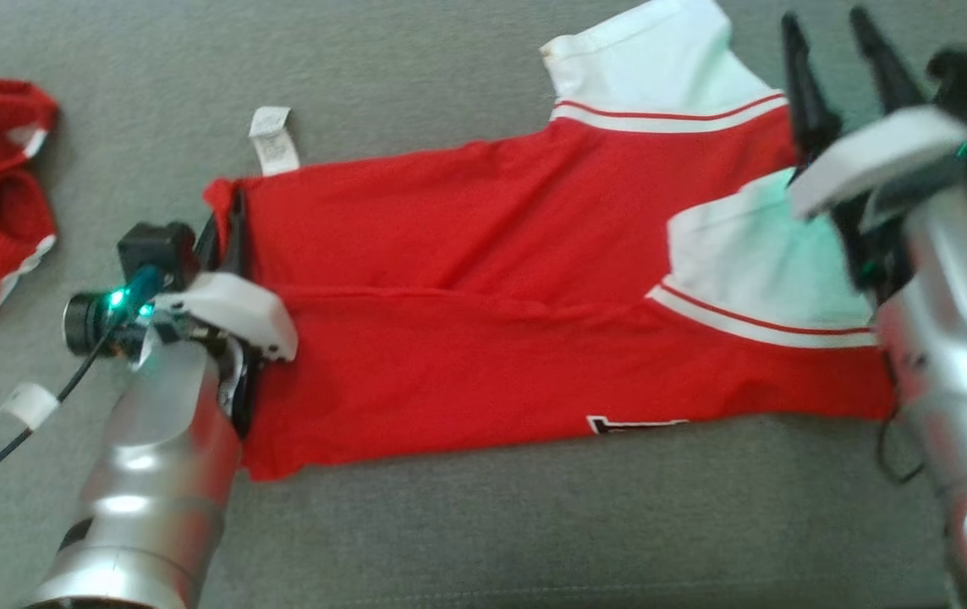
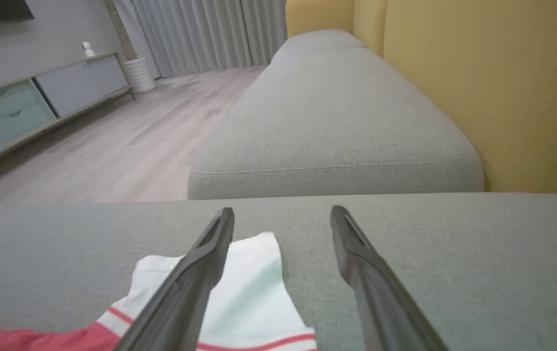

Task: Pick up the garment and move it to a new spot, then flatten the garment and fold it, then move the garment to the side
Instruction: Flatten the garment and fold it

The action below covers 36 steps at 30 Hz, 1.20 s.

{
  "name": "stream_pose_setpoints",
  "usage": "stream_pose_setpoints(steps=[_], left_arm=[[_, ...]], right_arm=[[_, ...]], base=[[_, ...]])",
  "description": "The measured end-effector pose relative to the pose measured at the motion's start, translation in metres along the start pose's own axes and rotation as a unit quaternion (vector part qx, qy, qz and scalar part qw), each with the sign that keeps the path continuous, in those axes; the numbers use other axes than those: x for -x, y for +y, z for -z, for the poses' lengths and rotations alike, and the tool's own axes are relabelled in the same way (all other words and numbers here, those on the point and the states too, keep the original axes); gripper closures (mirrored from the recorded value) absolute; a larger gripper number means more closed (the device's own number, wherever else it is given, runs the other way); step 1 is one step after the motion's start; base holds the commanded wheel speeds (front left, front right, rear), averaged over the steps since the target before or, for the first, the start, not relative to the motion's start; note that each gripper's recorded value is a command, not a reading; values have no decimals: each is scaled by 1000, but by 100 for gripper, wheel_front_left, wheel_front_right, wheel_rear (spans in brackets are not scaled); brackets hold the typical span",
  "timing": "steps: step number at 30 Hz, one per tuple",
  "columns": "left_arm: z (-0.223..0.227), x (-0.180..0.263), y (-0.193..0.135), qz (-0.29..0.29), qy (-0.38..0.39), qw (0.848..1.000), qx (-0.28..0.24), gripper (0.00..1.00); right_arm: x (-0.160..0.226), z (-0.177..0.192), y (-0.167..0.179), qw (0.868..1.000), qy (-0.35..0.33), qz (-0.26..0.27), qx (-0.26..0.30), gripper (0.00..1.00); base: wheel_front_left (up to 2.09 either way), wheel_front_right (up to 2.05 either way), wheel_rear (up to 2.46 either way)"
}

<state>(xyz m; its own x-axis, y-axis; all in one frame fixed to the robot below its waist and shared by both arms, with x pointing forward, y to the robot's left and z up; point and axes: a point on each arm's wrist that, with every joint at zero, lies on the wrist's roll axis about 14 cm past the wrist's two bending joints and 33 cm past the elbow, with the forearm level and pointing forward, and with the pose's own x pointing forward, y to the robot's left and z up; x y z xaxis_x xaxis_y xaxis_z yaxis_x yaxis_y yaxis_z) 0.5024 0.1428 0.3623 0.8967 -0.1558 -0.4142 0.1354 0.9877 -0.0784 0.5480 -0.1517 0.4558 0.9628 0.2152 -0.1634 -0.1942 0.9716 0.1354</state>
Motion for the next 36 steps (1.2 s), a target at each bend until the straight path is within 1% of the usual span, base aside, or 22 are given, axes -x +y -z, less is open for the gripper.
stream_pose_setpoints(steps=[4, 6, 8, 14, 15, 18, 21, 23, 24, 25, 26, 28, 30, 32, 34, 36], left_arm=[[-19, 3, 6, -10, -37, 999, -8, 100], [-25, 6, 7, -12, -51, 999, -9, 100], [-25, 10, 10, -14, -56, 998, -6, 100], [-21, 15, 19, -17, -57, 998, -9, 100], [-15, 15, 20, -17, -51, 999, -11, 100], [-12, 15, 20, -12, -48, 999, -4, 100], [-10, 14, 19, -8, -45, 999, 3, 100], [-10, 13, 18, -8, -46, 999, 4, 100], [-9, 13, 18, -8, -45, 999, 5, 100], [-8, 12, 18, -9, -44, 999, 7, 100], [-8, 12, 18, -11, -44, 999, 7, 100], [-8, 11, 17, -10, -44, 999, 6, 100], [-10, 11, 17, -13, -47, 999, 6, 100], [-17, 9, 16, -13, -58, 998, 5, 100], [-29, 7, 14, -11, -76, 997, 6, 100], [-44, 5, 12, -10, -98, 995, 3, 100]], right_arm=[[-25, -4, -5, 999, 39, -4, 36, 0], [-37, 2, -7, 996, 70, -6, 53, 0], [-48, 9, -6, 993, 100, -9, 59, 0], [-75, 42, 10, 978, 190, -29, 81, 0], [-84, 51, 9, 973, 212, -29, 91, 0], [-92, 64, 4, 966, 238, -24, 102, 0], [-94, 84, 7, 957, 272, -23, 94, 0], [-97, 86, 11, 956, 279, -24, 86, 0], [-99, 86, 13, 955, 283, -25, 84, 21], [-100, 85, 15, 955, 285, -26, 81, 75], [-100, 85, 16, 955, 285, -28, 82, 100], [-100, 85, 16, 954, 284, -29, 87, 100], [-100, 81, 13, 959, 268, -27, 92, 100], [-102, 72, 6, 966, 237, -21, 100, 100], [-106, 57, -3, 976, 193, -12, 100, 100], [-108, 41, -8, 983, 150, -7, 102, 100]], base=[[0, 0, 0], [0, 0, 0], [0, 0, 0], [0, 0, 0], [0, 0, 0], [0, 0, 0], [0, 0, 0], [0, 0, 0], [0, 0, 0], [0, 0, 0], [0, 0, 0], [0, 0, 0], [0, 0, 0], [0, 0, 0], [0, 0, 0], [0, 0, 0]])
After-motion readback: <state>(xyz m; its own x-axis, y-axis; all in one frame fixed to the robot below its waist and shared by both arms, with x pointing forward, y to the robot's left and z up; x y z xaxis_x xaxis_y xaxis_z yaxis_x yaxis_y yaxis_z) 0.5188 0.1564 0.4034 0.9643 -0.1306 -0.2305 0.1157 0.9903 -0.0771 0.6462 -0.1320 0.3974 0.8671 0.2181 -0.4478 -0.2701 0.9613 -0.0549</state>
